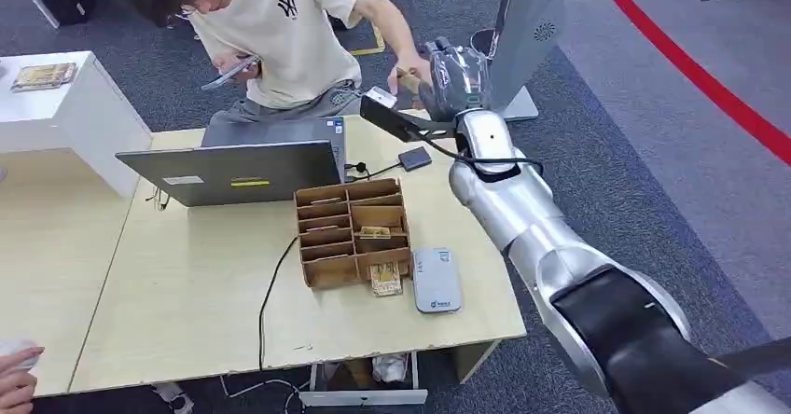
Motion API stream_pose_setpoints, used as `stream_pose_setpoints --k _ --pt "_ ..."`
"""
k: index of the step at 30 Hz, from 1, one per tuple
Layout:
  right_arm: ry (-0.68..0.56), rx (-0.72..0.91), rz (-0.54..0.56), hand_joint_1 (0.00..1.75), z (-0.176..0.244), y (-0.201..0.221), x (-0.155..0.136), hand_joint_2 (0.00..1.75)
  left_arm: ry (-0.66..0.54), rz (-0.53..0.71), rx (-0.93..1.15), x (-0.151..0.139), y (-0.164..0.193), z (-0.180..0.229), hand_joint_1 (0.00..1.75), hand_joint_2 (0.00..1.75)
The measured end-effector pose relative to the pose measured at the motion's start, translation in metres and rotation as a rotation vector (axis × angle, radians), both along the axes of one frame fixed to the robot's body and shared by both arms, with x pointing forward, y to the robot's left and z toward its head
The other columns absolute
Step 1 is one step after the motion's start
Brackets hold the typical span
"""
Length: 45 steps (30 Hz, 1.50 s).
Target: Pass the card to the sensor for recognition and then transmit it.
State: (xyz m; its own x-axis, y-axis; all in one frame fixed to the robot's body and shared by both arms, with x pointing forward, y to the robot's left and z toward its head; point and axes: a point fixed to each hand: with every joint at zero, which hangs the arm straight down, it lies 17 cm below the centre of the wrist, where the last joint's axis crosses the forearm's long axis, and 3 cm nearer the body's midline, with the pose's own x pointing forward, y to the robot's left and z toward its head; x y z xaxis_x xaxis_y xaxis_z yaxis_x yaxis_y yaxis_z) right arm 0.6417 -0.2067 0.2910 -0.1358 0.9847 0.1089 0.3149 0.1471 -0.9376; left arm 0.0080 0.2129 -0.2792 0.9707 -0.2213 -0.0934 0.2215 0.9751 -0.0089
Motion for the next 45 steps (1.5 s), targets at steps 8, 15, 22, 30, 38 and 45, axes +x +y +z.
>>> stream_pose_setpoints --k 8,15,22,30,38,45 --pt "0.049 0.008 0.027 0.00 -0.021 0.001 -0.001 1.75 -0.001 0.008 -0.002 0.001 -0.001 0.000 0.00 0.00" --pt "0.021 0.170 0.149 0.00 -0.018 0.030 -0.019 1.75 -0.002 0.018 -0.006 0.002 -0.003 0.000 0.00 0.00" --pt "-0.060 0.491 0.350 0.00 0.013 0.081 -0.076 1.75 -0.010 0.042 -0.013 0.004 -0.012 0.001 0.00 0.00" --pt "-0.087 0.738 0.522 0.00 0.018 0.107 -0.157 1.75 -0.019 0.094 -0.025 0.006 -0.024 0.002 0.00 0.00" --pt "0.020 0.762 0.587 1.43 -0.025 0.138 -0.213 1.75 -0.020 0.147 -0.032 0.006 -0.030 0.003 0.00 0.00" --pt "0.125 0.722 0.603 1.48 -0.067 0.156 -0.233 1.75 -0.018 0.169 -0.025 0.006 -0.029 0.003 0.00 0.00"
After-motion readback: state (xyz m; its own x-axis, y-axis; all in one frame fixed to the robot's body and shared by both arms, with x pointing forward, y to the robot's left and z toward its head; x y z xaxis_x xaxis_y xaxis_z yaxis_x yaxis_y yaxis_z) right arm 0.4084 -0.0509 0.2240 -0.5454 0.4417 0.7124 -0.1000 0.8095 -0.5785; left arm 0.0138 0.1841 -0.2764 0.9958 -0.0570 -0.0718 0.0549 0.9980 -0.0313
